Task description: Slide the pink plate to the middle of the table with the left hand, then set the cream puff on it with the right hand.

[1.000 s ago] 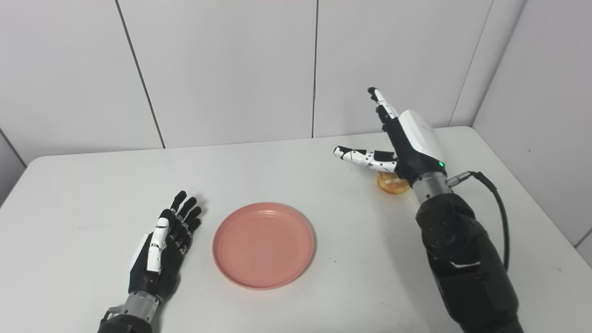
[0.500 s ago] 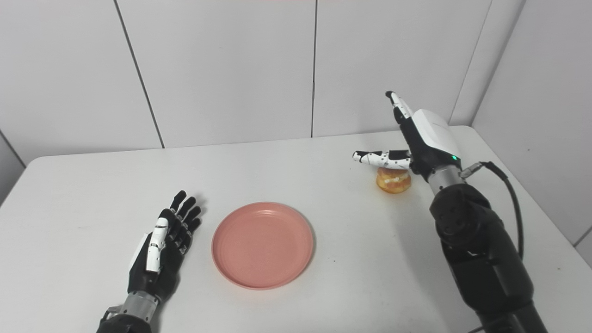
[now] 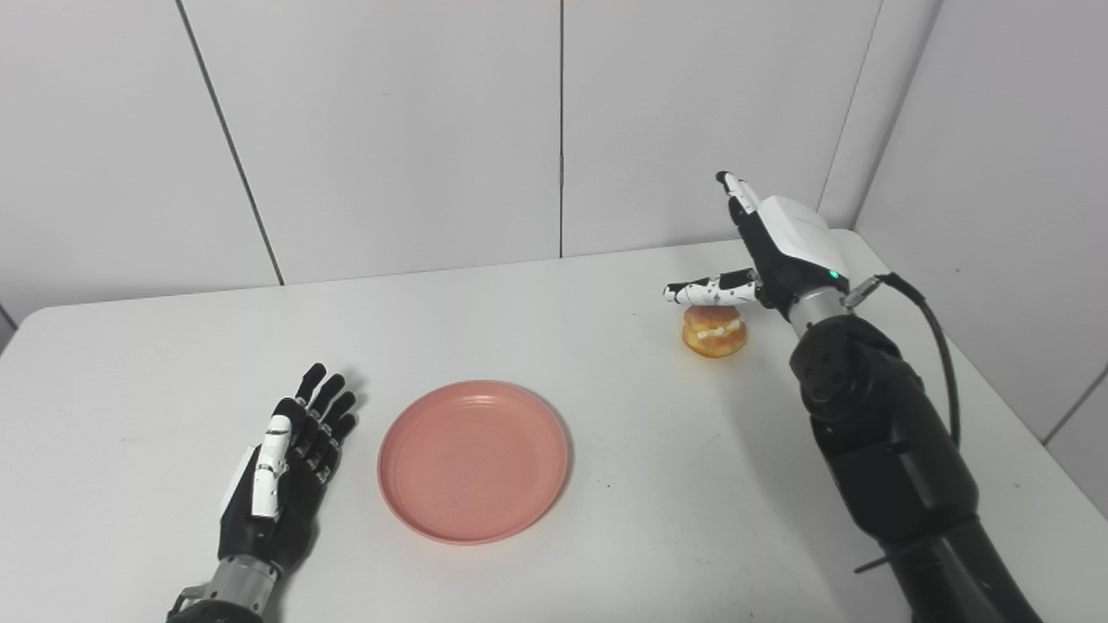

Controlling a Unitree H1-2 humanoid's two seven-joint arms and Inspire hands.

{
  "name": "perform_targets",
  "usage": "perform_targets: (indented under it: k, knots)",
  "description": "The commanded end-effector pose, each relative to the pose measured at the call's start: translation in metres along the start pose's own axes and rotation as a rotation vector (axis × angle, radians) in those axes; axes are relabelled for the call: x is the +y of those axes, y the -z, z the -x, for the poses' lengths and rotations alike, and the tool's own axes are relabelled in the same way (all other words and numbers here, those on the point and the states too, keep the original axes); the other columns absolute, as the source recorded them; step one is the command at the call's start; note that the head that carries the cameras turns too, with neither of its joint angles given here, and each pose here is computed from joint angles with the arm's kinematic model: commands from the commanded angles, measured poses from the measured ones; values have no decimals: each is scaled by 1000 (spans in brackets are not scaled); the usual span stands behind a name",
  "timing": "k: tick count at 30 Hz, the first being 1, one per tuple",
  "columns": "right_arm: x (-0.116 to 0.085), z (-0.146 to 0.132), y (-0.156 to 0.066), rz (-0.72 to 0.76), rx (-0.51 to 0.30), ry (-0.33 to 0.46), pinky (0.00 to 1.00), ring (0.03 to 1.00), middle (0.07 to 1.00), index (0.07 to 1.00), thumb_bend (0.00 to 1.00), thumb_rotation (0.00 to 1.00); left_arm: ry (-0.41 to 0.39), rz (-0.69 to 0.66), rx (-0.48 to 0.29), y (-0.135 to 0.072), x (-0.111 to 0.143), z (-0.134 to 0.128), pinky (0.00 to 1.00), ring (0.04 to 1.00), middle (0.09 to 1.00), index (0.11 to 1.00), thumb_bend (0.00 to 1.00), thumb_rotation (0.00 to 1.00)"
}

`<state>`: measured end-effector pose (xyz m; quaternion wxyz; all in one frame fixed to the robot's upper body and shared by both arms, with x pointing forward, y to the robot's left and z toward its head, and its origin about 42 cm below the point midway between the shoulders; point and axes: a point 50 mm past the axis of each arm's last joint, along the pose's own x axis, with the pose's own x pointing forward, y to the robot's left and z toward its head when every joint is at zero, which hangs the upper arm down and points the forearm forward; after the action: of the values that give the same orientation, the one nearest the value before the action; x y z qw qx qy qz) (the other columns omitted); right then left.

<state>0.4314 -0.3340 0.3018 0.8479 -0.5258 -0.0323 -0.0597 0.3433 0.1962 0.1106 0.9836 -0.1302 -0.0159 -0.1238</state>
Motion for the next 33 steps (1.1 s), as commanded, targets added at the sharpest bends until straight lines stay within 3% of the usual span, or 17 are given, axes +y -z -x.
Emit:
perform_targets:
  k: [1, 20, 33]
  knots:
    - [-27, -11, -11, 18, -47, 59, 702, 909, 998, 1000, 840, 388, -71, -8, 147, 35, 27, 29, 1000, 970, 977, 977, 383, 1000]
    - [-5, -42, -1, 20, 5, -56, 713, 905, 984, 982, 878, 375, -69, -22, 144, 34, 29, 30, 1000, 971, 981, 979, 383, 1000]
    - [6, -49, 1, -22, 30, -73, 758, 913, 977, 973, 885, 364, -74, -21, 148, 32, 31, 30, 1000, 966, 974, 973, 392, 1000]
